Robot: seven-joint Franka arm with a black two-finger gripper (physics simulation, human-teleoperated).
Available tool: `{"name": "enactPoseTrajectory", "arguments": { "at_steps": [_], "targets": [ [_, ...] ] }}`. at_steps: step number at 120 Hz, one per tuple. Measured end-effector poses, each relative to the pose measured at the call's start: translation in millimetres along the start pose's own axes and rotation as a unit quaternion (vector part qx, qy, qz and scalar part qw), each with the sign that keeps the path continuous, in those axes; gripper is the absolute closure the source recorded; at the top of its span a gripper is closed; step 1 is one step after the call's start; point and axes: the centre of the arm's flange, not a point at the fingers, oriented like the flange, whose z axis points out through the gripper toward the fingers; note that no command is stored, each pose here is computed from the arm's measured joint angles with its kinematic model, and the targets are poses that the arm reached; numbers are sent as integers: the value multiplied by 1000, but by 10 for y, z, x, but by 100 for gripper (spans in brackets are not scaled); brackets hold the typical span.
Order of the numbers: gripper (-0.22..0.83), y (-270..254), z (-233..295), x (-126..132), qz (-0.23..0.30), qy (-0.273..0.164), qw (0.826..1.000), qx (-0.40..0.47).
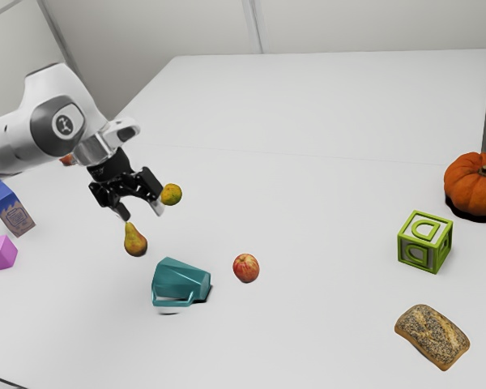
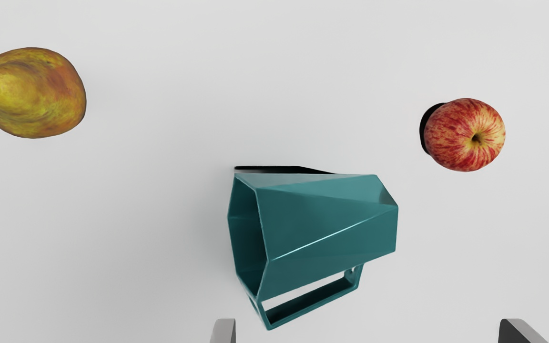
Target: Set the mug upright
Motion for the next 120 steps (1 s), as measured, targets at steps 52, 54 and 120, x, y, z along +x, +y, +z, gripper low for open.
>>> {"name": "enactPoseTrajectory", "arguments": {
  "at_steps": [52, 54, 120],
  "targets": [
    [0, -432, 766, -193, -51, 25, 996, -73],
    [0, -452, 785, -200, -52, 25, 996, -74],
    [0, -654, 1300, -166, -24, 34, 990, -138]
  ]
}}
